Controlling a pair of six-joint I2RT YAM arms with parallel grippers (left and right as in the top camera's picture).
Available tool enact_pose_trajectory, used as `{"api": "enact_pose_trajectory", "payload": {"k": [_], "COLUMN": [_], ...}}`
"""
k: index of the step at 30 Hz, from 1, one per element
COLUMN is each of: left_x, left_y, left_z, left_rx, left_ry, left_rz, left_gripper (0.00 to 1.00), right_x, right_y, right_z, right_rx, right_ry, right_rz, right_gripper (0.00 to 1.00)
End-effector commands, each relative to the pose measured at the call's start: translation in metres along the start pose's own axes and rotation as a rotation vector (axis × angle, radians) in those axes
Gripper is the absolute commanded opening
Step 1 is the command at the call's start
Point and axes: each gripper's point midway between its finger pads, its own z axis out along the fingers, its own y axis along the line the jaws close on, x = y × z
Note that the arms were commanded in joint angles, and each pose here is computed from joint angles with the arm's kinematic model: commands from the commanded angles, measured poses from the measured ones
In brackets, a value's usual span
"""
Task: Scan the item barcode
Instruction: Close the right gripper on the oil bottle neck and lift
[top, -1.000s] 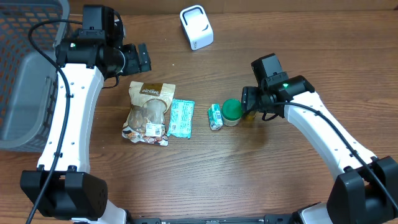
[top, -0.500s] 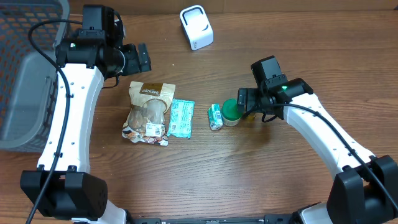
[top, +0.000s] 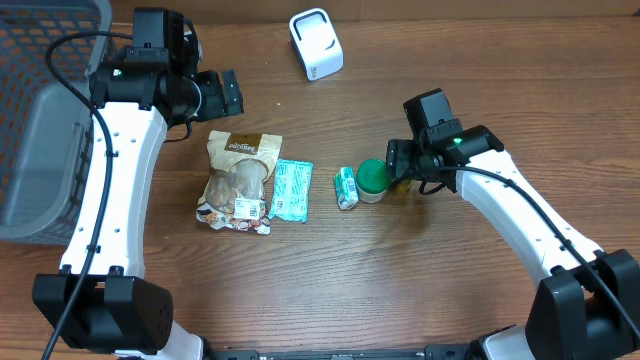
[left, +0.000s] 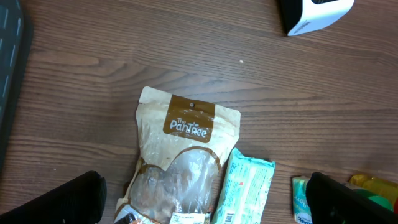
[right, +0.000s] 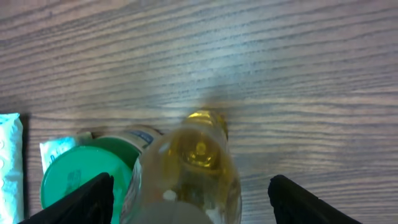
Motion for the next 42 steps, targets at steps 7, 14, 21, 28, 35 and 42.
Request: {"api": "enact_pose_trajectory", "payload": {"k": [7,14,21,28,35,42], "left_x": [-0.003,-0.003,-0.003,-0.003,-0.003,-0.003], "left_y": [-0.002,-0.002,-0.002,-0.002,-0.002,-0.002], "left_z": [-0.003,-0.003,-0.003,-0.003,-0.003,-0.003], "left_rx": [0.014,0.014,0.014,0.014,0.014,0.014], "left_ry": [-0.006,-0.006,-0.006,-0.006,-0.006,-0.006], "left_rz": [0.027,0.027,0.027,0.027,0.027,0.027], "left_gripper": [1.00,0.99,1.00,1.00,1.00,1.00], "right_x": [-0.007,-0.003,-0.001,0.000,-0.004,-0.030], "right_y": [-0.002,-0.004,-0.005,-0.005,-0.008,-0.024], "right_z": [0.003,0.004,0.006,0.007,0.004,-0.041], "right_rx": [0.018,0.025,0.030,0.031,0.033,0.027], "right_ry": [-0.033,-0.015,-0.004,-0.003,-0.007,-0.052], "right_rz": [0.006,0.004,0.003,0.003,0.012,0.077], "right_gripper": [0.67,0.63,0.55,0.45,0.33,0.32]}}
